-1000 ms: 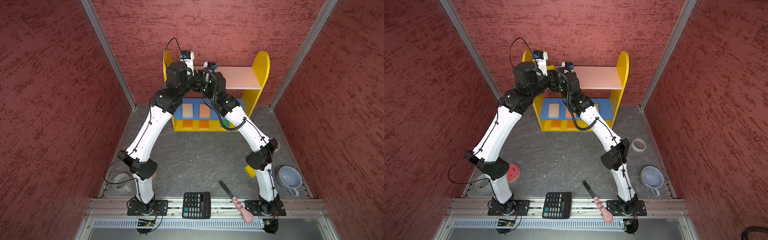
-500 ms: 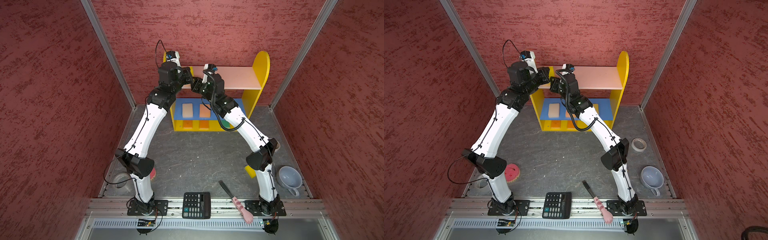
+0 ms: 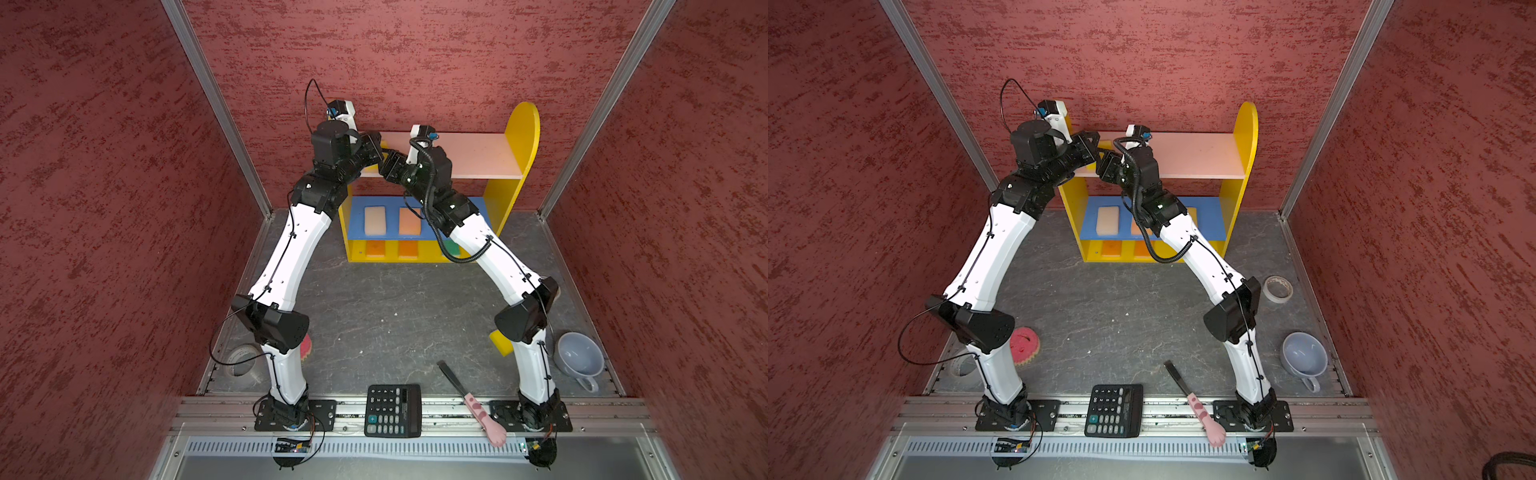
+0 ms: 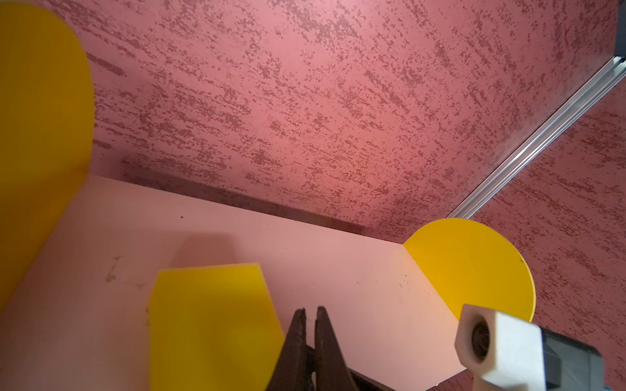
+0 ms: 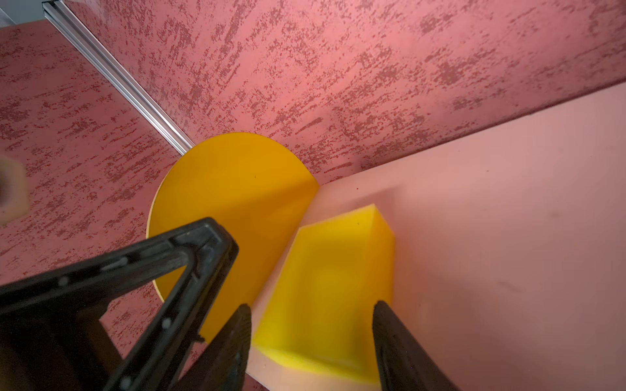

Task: Place and organize the cleaning sponges onto the shelf
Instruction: 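Lower the smooth yellow sponge onto the pink top shelf with the right gripper, then open the right gripper and settle the sponge upright against the shelf end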

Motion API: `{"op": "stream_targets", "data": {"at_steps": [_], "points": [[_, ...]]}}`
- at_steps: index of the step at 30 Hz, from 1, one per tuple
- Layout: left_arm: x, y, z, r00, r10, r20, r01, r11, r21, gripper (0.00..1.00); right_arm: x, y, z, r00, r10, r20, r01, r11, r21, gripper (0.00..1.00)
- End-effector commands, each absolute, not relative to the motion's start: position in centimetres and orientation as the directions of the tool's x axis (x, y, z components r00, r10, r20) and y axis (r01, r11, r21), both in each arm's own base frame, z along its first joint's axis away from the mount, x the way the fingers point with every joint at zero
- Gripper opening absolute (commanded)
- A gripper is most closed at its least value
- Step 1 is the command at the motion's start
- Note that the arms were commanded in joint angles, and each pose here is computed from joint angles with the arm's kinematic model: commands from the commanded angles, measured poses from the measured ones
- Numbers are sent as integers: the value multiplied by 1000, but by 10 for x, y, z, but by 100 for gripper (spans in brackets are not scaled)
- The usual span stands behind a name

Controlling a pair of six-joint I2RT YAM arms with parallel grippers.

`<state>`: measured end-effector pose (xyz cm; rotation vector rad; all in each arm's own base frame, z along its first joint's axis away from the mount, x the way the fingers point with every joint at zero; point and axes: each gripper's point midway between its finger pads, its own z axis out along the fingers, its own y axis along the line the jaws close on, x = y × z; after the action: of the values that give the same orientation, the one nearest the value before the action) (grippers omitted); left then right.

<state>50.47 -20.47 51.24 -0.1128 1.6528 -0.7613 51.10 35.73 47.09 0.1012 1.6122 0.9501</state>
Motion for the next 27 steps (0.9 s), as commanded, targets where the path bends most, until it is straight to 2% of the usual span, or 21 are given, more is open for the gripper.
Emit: {"op": "stream_targets", "data": {"at_steps": [1,8,13,18,23,25,27], "points": [[508,-207,509,-265,-476,-839,349,764,-543,11,509,340,480,-274,559,-782,-393,677,622,60],[485,-207,532,-264,-481,-836,396,736,-549,14,499,330,494,-239,544,-805,-428,685,590,60],[459,-200,549,-259,-496,-828,415,717,-560,21,502,321,493,-288,547,-786,-442,652,616,59],[436,-188,544,-247,-500,-830,380,738,-558,20,502,321,485,-318,505,-803,-451,664,596,54],[428,-178,520,-281,-480,-831,314,773,-552,5,499,323,482,-350,472,-809,-461,666,587,42],[428,-176,510,-298,-466,-833,291,787,-544,0,498,326,479,-363,467,-807,-464,660,591,33],[430,-177,501,-315,-458,-831,278,793,-542,0,498,328,476,-379,463,-801,-463,654,598,18]]}}
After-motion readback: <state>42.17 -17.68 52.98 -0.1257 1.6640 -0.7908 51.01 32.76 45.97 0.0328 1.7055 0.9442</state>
